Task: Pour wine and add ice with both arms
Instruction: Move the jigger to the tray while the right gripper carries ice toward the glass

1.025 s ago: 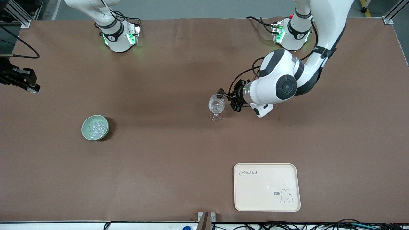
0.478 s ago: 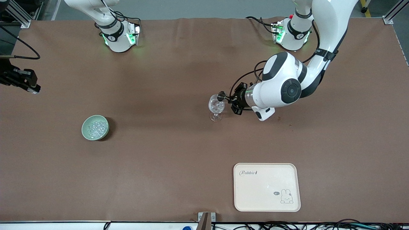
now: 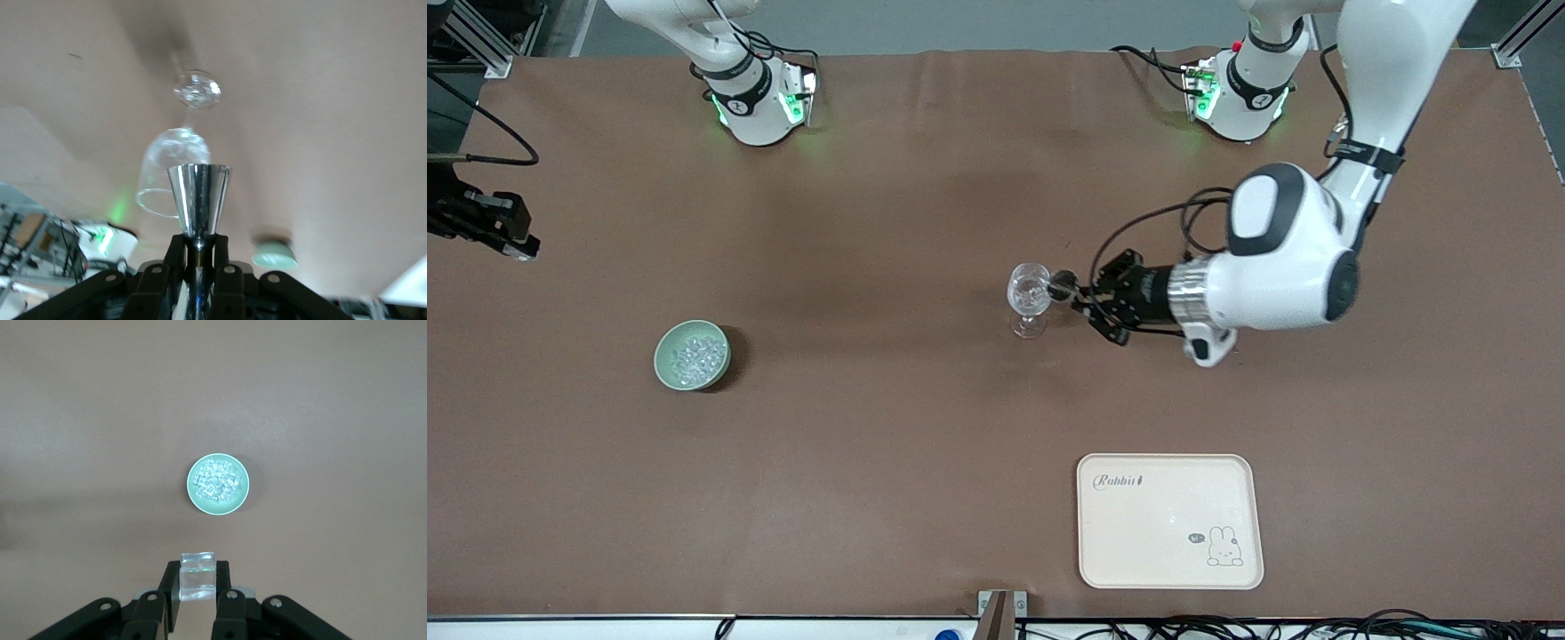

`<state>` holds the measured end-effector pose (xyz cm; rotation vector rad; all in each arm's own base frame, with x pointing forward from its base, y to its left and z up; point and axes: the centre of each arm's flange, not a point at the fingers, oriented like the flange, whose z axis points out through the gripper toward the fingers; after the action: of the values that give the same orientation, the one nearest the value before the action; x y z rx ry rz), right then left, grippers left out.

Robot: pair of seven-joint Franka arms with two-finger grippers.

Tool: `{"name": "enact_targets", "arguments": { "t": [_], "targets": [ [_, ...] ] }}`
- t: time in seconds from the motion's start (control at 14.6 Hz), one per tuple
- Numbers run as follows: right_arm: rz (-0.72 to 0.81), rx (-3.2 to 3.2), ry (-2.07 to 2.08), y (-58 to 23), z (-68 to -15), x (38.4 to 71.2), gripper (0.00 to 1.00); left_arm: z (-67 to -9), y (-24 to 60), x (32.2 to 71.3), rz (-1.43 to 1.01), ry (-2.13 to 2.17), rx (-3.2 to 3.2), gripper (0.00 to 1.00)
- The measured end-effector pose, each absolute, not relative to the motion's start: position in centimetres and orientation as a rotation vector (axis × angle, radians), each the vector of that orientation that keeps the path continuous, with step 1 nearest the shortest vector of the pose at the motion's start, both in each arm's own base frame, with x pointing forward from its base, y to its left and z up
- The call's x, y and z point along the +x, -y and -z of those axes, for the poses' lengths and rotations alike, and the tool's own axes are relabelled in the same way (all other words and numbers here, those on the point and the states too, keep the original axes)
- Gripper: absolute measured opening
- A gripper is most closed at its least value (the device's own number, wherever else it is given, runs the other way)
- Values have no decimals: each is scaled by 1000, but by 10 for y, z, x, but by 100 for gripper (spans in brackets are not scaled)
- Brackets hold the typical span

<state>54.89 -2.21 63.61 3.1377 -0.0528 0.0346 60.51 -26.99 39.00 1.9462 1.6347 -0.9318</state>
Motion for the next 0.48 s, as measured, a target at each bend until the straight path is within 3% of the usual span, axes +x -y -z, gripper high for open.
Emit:
{"name": "enact_targets", "arguments": {
  "t": [0.48],
  "targets": [
    [-33,3138,46,16,-636,549,25,-360,172,695,984,-1534,1584,22]
  ]
}}
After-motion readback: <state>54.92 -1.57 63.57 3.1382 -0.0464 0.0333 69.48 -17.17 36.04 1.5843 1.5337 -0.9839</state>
